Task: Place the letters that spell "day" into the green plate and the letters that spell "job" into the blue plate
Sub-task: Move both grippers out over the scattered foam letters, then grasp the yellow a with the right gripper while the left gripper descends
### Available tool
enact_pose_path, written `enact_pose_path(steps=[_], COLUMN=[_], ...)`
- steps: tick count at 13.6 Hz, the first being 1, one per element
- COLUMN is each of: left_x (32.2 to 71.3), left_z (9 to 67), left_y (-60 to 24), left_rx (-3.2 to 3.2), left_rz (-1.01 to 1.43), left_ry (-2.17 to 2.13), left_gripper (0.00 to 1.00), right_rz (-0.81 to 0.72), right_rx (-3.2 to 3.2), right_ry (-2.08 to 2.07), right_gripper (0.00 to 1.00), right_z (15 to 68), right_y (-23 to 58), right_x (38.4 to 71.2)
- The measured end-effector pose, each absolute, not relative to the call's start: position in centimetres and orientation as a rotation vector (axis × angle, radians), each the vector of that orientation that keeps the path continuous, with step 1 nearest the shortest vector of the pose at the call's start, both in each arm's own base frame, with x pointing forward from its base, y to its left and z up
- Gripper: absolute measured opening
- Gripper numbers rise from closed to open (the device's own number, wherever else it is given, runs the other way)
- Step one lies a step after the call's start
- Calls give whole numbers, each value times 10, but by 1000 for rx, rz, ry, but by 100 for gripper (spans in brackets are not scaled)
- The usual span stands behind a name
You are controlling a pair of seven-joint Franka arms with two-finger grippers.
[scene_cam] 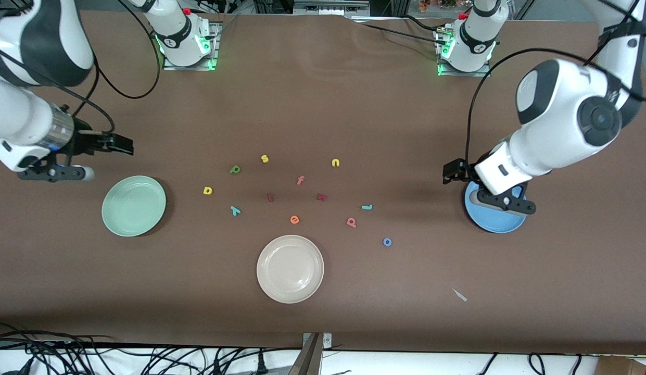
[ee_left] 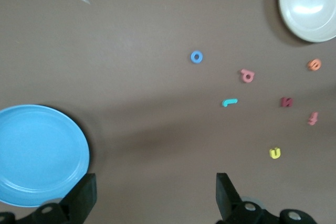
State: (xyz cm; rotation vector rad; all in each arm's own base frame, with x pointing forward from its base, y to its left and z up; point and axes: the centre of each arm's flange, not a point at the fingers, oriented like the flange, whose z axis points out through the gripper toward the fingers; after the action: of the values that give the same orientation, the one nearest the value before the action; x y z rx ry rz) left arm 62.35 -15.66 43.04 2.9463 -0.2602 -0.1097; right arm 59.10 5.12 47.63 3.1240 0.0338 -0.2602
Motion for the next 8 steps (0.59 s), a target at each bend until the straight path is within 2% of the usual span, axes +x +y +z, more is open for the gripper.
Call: enact_pose_path(steps=[4,8], left_x=[635,638], left_z=[385,334], left_y=[-176,-237], left_rx=[2947,2947], left_rz=[-101,7], left_ry=[-276,-324], left_gripper=[100,99], right_rz=[-198,-96], right_rx=[3129,3138], right_ry=[57,-20], right_gripper=[100,100], right_z=[409,348], right_y=[85,123], right_x=[595,578])
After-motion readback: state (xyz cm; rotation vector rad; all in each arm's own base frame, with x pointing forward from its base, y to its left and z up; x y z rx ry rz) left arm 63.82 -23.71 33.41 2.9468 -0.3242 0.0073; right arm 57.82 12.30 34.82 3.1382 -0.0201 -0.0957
